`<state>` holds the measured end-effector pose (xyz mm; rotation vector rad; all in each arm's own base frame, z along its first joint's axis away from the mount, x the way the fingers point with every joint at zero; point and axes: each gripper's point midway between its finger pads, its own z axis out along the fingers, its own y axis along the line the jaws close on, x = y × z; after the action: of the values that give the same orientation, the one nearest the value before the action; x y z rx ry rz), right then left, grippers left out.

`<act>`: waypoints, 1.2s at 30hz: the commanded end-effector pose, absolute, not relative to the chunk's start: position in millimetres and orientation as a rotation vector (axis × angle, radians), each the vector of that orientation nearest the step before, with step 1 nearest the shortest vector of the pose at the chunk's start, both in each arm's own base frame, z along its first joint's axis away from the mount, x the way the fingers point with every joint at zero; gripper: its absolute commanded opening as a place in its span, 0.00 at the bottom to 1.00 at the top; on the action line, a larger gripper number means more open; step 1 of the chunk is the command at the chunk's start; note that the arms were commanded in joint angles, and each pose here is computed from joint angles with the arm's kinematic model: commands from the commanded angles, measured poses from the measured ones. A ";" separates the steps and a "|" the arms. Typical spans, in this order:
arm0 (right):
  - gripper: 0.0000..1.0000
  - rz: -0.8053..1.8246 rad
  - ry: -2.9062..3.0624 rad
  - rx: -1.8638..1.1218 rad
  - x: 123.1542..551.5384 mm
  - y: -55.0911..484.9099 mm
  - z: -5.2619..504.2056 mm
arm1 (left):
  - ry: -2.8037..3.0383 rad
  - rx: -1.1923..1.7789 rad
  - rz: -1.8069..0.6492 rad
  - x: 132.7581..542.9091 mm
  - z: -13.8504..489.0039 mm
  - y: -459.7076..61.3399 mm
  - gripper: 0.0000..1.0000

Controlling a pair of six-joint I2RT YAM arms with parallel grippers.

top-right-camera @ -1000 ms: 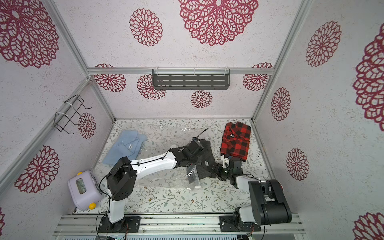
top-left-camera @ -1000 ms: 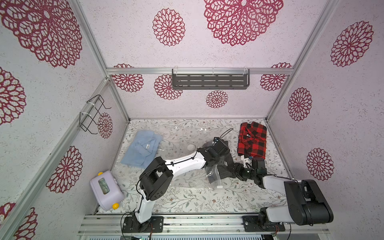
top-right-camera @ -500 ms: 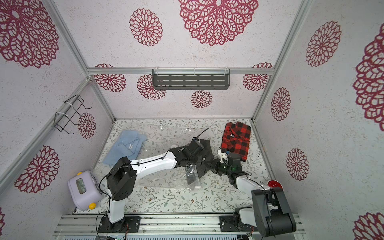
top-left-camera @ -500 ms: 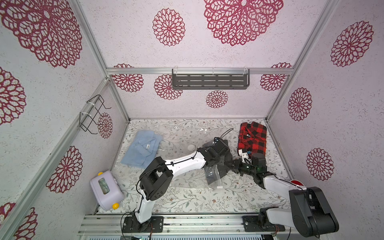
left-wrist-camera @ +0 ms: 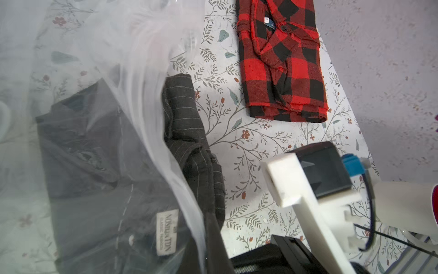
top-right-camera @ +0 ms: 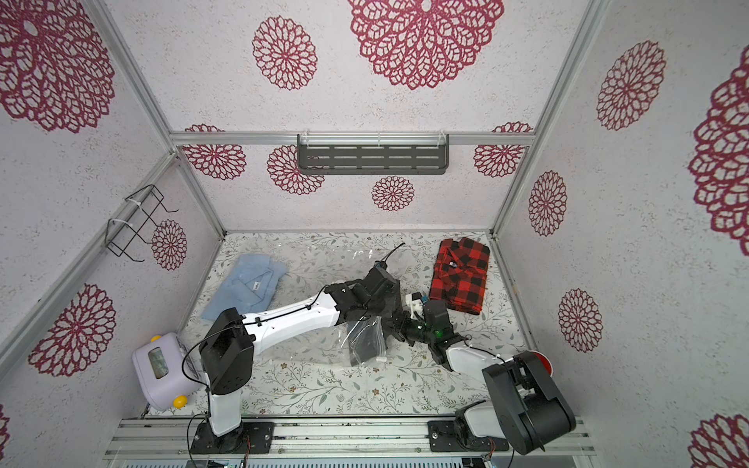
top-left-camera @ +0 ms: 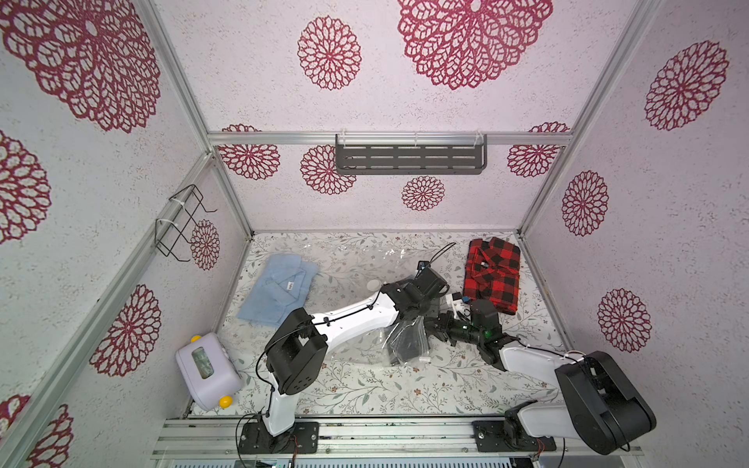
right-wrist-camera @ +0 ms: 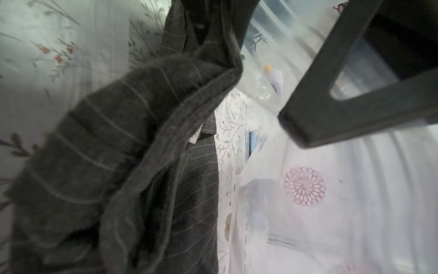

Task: Place the folded shirt into the vacuum bag
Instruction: Place the shirt in the vacuum bag.

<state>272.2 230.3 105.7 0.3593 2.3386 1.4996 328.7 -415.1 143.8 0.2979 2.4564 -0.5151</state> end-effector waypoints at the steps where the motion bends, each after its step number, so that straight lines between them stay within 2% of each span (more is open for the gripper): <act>1: 0.00 1.520 2.282 0.348 279.0 237.8 115.1 | 2.360 0.323 -0.646 321.6 185.4 -435.3 0.00; 17: 0.00 1.495 2.350 0.322 269.2 279.4 81.7 | 2.329 0.318 -0.654 321.8 197.4 -436.7 0.00; 18: 0.07 1.480 2.351 0.313 268.9 277.0 82.1 | 2.327 0.316 -0.647 322.0 198.1 -434.4 0.00; 19: 0.25 1.456 2.347 0.305 268.9 272.8 83.8 | 2.322 0.311 -0.641 321.8 199.4 -432.2 0.00; 20: 0.39 1.421 2.352 0.291 267.7 267.8 85.2 | 2.323 0.310 -0.635 321.1 199.6 -430.0 0.00; 23: 0.56 1.308 2.362 0.264 266.9 246.6 92.5 | 2.315 0.309 -0.618 319.9 202.6 -423.5 0.00; 29: 0.73 1.178 2.327 0.297 271.8 191.6 108.8 | 2.311 0.331 -0.605 319.0 202.9 -420.7 0.00; 32: 0.75 1.142 2.309 0.301 276.6 177.2 116.9 | 2.314 0.348 -0.613 318.3 199.8 -423.8 0.00; 36: 0.71 1.141 2.312 0.277 283.3 177.8 120.5 | 2.332 0.369 -0.625 317.1 190.4 -429.4 0.00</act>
<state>282.8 174.2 115.1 0.3543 2.2878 1.1486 321.5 -416.4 185.6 0.3249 2.3643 -0.5764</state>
